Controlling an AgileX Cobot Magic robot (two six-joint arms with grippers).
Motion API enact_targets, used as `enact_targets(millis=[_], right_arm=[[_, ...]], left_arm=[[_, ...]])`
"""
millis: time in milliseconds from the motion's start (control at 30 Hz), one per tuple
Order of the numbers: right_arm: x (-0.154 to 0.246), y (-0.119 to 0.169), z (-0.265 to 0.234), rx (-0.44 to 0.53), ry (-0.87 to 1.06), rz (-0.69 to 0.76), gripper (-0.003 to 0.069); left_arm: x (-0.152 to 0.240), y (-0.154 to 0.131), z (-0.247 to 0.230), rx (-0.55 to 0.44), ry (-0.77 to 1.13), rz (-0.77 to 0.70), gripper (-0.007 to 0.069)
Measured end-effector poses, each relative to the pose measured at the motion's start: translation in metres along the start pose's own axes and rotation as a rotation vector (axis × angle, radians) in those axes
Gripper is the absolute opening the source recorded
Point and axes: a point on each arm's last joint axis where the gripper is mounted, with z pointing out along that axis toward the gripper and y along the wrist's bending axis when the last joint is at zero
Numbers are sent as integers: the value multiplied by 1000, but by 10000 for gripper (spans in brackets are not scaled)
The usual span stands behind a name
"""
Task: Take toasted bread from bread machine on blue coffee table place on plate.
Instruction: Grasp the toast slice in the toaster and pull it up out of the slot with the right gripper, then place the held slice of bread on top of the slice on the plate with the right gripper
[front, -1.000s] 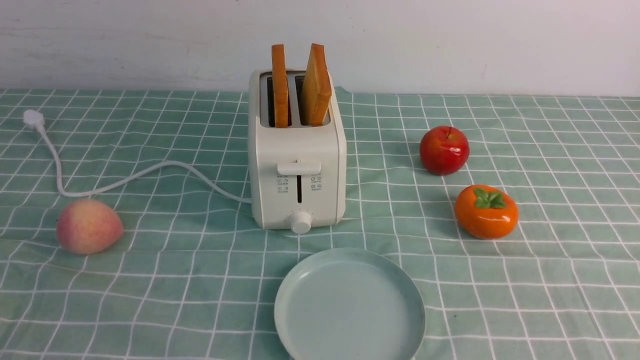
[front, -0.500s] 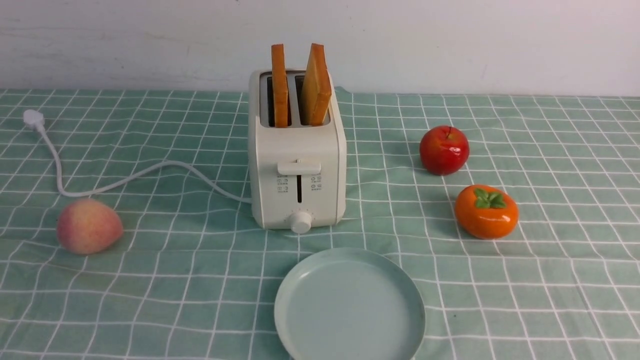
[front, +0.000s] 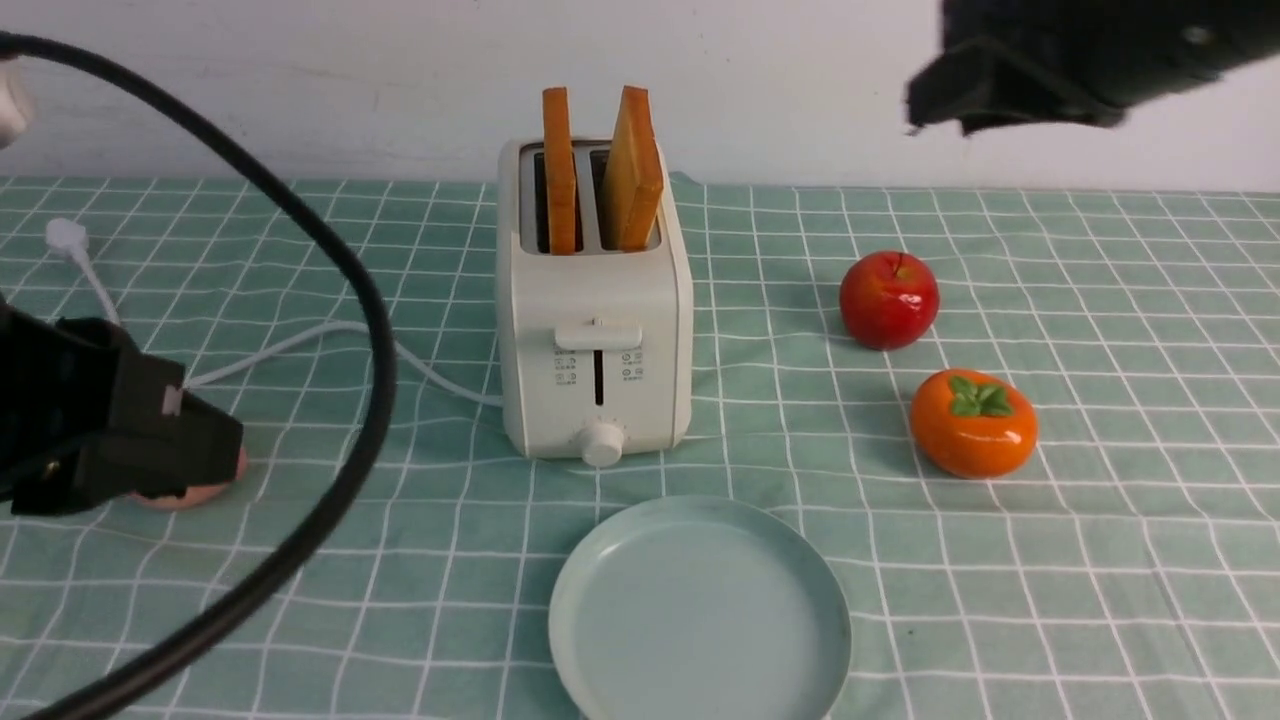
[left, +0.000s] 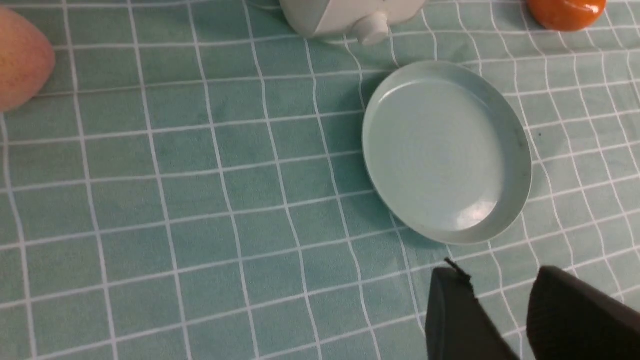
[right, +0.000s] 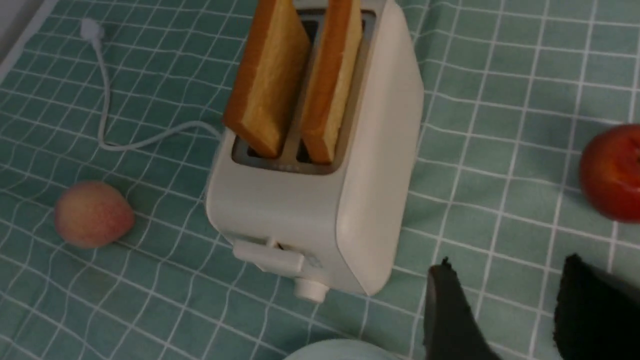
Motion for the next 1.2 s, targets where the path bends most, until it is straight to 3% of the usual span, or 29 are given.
enact_targets(millis=[267,567,700,767,800,833,900,1000,1133,1200], right_arm=[[-18,35,109,-33,-14,-4,407],[2,26,177,-8,17,-13,410],[3,24,182,-6,3,-13,365],[2,25,181,-8,1,-11,267],[2,25,180,-8,2,-11,256],[-1,26,174,-10,4,-13,142],[-7,30,159,-15,-2,-18,73],[-23,36,126,-17,-51,-37,79],[-57,42,29,27,-182,-120,85],[-66,38,-47,122,-247,-179,85]], left_arm=[[1,0,0,-1,15,0,232],[1,0,0,-1,15,1,237],[1,0,0,-1,15,1,237],[1,0,0,-1,15,1,237],[1,0,0,-1,15,1,237],[1,0,0,-1,15,1,237],[1,0,0,2,15,0,237],[1,-1,0,11,16,-5,237],[2,-2,0,24,17,-12,237],[2,-2,0,25,19,-12,237]])
